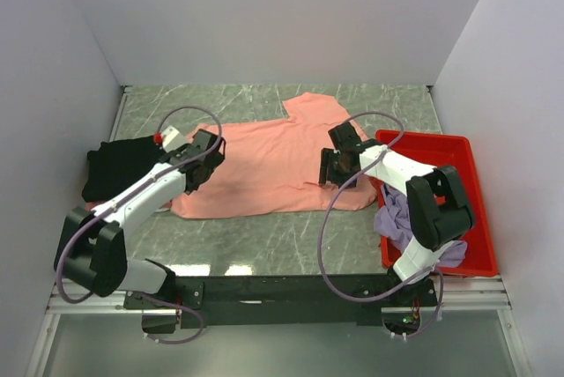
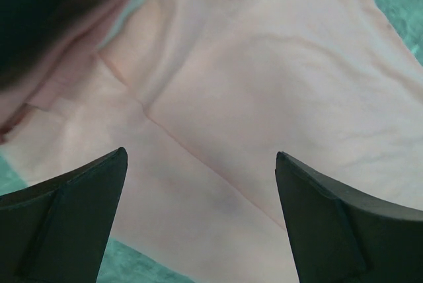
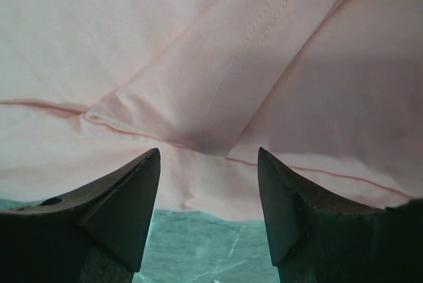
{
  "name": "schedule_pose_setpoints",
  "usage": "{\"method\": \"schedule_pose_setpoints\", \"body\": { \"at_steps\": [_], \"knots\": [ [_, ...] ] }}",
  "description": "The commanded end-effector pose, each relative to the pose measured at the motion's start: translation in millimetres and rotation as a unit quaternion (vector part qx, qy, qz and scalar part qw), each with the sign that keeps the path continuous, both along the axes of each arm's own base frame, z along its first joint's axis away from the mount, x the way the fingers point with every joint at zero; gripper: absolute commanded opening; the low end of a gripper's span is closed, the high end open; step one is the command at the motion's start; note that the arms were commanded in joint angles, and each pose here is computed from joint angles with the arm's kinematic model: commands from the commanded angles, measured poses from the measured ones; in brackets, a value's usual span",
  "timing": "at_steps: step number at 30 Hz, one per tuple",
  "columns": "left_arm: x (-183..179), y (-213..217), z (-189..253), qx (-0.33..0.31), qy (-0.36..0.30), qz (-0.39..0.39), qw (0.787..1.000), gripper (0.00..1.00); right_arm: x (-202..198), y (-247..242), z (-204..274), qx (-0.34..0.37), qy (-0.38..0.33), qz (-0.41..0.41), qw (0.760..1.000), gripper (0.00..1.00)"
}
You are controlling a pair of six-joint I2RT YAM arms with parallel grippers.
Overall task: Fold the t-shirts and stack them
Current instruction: Fold the tshirt
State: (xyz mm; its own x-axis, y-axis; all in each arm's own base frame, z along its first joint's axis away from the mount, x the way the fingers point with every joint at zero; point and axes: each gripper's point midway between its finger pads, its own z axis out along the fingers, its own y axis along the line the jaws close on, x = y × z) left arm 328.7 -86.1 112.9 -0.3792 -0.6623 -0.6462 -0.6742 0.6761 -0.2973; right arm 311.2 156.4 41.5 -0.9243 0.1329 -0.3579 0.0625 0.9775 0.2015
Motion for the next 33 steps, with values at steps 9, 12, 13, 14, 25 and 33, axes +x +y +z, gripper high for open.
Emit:
{"method": "schedule_pose_setpoints", "body": {
  "at_steps": [9,12,13,14,25,33],
  "knots": [
    [-36.8,44.9,-21.4,-0.002,0.024,0.059,0.998,0.99,22.6,15.1,1.1,0.009,-0.017,0.009,1.000,0.38],
    [-38.0,46.1,-21.6,-0.003,0.024,0.060,0.998,0.99,27.5,17.4,1.7,0.010,-0.020,0.008,1.000,0.28],
    [-38.0,45.8,-21.6,-0.004,0.024,0.061,0.998,0.99,29.9,18.8,3.5,0.010,-0.023,0.009,1.000,0.24],
    [-38.2,45.6,-22.1,-0.005,0.023,0.060,0.998,0.99,31.4,18.6,3.2,0.008,-0.024,0.007,1.000,0.22],
    [-44.1,50.0,-19.3,-0.007,0.017,0.066,0.998,0.99,54.2,30.5,18.0,0.014,-0.055,0.026,0.998,0.00],
    [-43.1,52.5,-12.3,-0.005,0.015,0.067,0.998,0.99,79.7,40.3,9.8,-0.011,-0.034,0.041,0.999,0.02]
  ]
}}
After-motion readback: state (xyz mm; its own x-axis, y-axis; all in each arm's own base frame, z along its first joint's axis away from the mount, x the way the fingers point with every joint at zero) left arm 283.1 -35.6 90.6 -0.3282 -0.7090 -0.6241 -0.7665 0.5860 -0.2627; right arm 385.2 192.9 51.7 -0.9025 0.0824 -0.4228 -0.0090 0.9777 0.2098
